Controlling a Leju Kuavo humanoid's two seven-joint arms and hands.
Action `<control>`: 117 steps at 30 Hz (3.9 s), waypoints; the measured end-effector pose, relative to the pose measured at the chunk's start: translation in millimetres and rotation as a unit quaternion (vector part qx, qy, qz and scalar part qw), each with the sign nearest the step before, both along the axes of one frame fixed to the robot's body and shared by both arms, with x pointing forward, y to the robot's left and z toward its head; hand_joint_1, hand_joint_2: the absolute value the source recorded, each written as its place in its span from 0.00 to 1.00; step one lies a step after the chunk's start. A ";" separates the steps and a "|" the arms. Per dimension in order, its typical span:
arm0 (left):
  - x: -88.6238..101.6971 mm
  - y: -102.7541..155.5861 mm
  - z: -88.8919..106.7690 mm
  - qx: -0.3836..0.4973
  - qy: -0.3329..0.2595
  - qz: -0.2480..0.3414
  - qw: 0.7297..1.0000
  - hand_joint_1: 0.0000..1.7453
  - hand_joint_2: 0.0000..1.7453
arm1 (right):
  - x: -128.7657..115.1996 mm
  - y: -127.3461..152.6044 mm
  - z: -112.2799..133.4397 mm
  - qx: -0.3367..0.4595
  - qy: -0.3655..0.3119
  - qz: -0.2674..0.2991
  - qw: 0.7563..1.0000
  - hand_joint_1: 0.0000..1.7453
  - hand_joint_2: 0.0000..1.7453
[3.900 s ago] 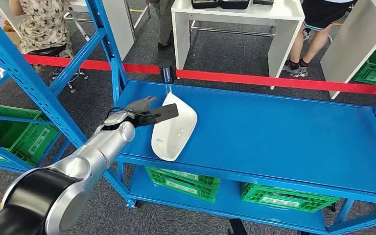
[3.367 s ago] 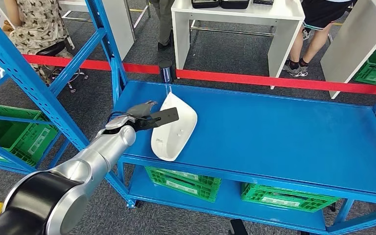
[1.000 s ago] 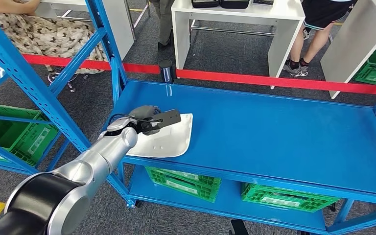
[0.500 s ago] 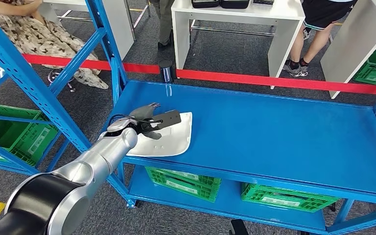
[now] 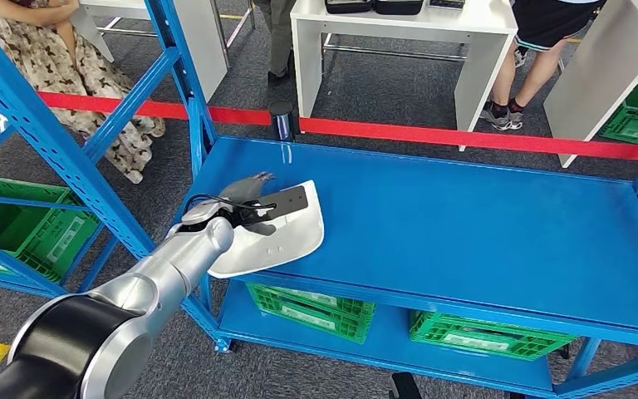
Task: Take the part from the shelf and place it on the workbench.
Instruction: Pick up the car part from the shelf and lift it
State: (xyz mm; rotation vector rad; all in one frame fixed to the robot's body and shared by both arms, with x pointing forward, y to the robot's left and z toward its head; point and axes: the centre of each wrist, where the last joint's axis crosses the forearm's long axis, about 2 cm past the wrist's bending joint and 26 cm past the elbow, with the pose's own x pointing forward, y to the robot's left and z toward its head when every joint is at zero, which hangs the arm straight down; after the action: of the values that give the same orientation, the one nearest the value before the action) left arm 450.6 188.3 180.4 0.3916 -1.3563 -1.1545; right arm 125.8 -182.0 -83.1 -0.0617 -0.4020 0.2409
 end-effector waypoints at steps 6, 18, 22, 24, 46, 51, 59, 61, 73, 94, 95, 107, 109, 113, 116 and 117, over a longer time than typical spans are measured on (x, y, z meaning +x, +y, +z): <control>0.1 -0.6 0.4 -0.009 -0.007 -0.006 1.000 0.00 1.00 | 0.0 -0.2 0.0 -0.001 0.000 0.000 1.000 0.00 0.00; -1.3 -8.9 1.5 -0.015 -0.008 -0.014 1.000 0.00 1.00 | -0.2 -0.5 -0.1 -0.003 0.000 -0.001 1.000 0.00 0.00; -1.4 -8.9 1.4 -0.018 -0.008 -0.015 1.000 0.94 1.00 | -0.2 -0.5 -0.1 -0.003 0.000 0.000 1.000 0.00 0.00; -1.3 -8.7 1.4 -0.019 -0.007 -0.014 1.000 1.00 1.00 | -0.2 -0.5 -0.1 -0.004 -0.001 0.001 1.000 0.00 0.00; -1.8 -5.9 -0.8 -0.033 -0.001 -0.006 0.999 0.76 1.00 | 0.0 -2.3 -0.5 -0.006 -0.001 0.002 1.000 0.00 0.00; -1.7 -4.9 -1.0 -0.033 -0.001 -0.004 0.999 0.00 1.00 | 0.0 -3.2 -0.7 -0.007 -0.001 0.002 1.000 0.00 0.00; -1.7 -4.4 -1.2 -0.030 0.000 0.000 1.000 0.00 1.00 | -0.1 -3.3 -0.7 -0.006 -0.001 0.002 1.000 0.00 0.00; -1.7 -4.4 -1.4 -0.029 0.000 0.000 1.000 0.00 1.00 | -0.2 -3.3 -0.7 -0.006 -0.001 0.002 1.000 0.00 0.00; -1.8 -4.4 -1.5 -0.030 0.000 0.002 1.000 0.00 1.00 | -0.2 -3.3 -0.7 -0.006 -0.001 0.002 1.000 0.00 0.00; -7.7 -17.3 -6.6 -0.080 0.019 -0.004 0.997 1.00 1.00 | 0.0 -4.0 -0.8 -0.007 -0.002 0.001 1.000 0.00 0.00; -7.9 -17.5 -6.8 -0.080 0.019 -0.004 0.997 1.00 1.00 | 0.0 -4.0 -0.8 -0.007 -0.002 0.001 1.000 0.00 0.00; -8.3 -17.7 -7.5 -0.073 0.021 0.003 0.997 0.00 1.00 | 0.0 -4.2 -0.9 -0.008 -0.003 0.000 1.000 0.00 0.00; -8.3 -17.7 -7.5 -0.072 0.021 0.004 0.997 0.00 1.00 | 0.0 -4.2 -0.9 -0.008 -0.002 0.000 1.000 0.00 0.00; -8.3 -17.9 -7.4 -0.070 0.021 0.007 0.997 0.00 1.00 | 0.0 -4.3 -0.9 -0.008 -0.002 0.000 1.000 0.00 0.00; -8.4 -18.4 -7.3 -0.069 0.022 0.008 0.997 0.00 1.00 | 0.0 -4.4 -0.9 -0.008 -0.002 -0.001 1.000 0.00 0.00; -8.4 -18.6 -7.2 -0.069 0.022 0.008 0.997 0.00 1.00 | 0.0 -4.4 -0.9 -0.008 -0.002 -0.001 1.000 0.00 0.00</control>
State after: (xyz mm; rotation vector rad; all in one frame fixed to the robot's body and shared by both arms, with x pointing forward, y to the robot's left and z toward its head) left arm 442.2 169.6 173.2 0.2765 -1.3832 -1.0433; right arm 125.8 -186.5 -84.0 -0.0774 -0.4047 0.2423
